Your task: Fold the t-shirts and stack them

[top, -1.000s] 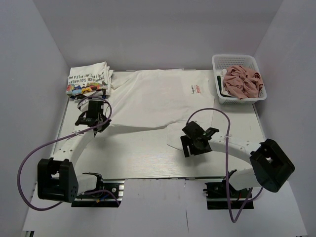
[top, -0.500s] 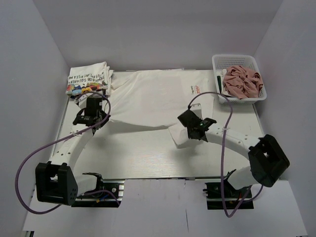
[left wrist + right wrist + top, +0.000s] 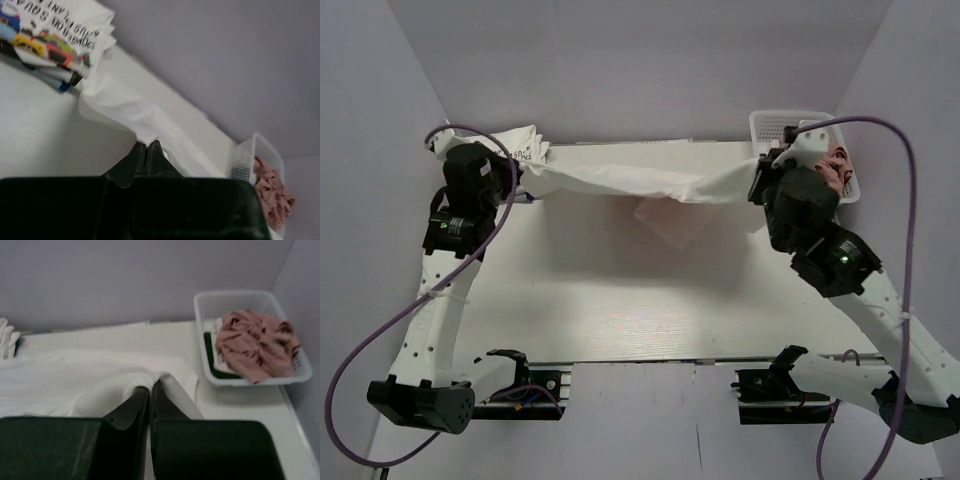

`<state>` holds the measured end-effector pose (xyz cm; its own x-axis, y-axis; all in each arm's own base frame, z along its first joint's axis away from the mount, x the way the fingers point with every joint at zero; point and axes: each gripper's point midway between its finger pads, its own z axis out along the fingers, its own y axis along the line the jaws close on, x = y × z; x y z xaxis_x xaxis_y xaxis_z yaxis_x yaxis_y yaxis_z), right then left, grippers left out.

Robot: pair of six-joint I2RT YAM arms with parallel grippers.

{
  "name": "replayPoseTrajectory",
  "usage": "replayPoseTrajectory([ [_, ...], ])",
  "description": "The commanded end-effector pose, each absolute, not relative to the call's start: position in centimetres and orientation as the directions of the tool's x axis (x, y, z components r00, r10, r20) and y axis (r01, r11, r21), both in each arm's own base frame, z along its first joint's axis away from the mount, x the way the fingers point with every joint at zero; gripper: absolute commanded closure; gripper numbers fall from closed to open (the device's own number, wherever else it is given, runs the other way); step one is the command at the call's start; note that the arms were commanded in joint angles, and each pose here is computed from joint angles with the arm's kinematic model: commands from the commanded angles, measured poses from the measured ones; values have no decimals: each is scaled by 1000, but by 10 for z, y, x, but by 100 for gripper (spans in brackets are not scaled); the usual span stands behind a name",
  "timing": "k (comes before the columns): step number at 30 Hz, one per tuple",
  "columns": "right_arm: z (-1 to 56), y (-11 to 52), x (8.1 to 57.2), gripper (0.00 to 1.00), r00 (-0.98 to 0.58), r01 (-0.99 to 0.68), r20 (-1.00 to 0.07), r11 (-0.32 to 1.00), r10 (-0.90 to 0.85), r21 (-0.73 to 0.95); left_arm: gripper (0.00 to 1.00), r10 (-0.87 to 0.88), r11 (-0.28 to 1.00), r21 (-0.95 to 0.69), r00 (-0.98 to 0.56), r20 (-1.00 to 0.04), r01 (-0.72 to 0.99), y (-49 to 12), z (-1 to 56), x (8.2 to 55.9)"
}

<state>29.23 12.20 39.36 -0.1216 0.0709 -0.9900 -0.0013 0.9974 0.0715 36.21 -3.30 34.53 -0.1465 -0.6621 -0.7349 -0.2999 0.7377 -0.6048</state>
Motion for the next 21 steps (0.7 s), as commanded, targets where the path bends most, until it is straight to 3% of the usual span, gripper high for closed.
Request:
replayPoseTrajectory([
  [1, 487, 88, 278, 100, 93, 41, -995, 999, 21, 25, 100, -634, 763, -617, -40, -772, -192, -27, 423, 333],
  [6, 579, 48, 242, 100, 279, 60, -960, 998, 5, 23, 100, -600, 792, -605, 81, -796, -77, -22, 508, 293],
  [10, 644, 28, 202, 100, 434, -25, -900, 999, 43, 36, 100, -588, 806, -592, 145, -796, 14, -22, 560, 256],
  [15, 701, -19, 148, 100, 595, -17, -801, 998, 62, 65, 100, -592, 805, -575, 261, -762, 145, -19, 622, 189],
  [21, 730, -28, 98, 100, 714, -142, -692, 990, 103, 1, 100, -598, 801, -525, 359, -716, 288, -22, 663, 124],
])
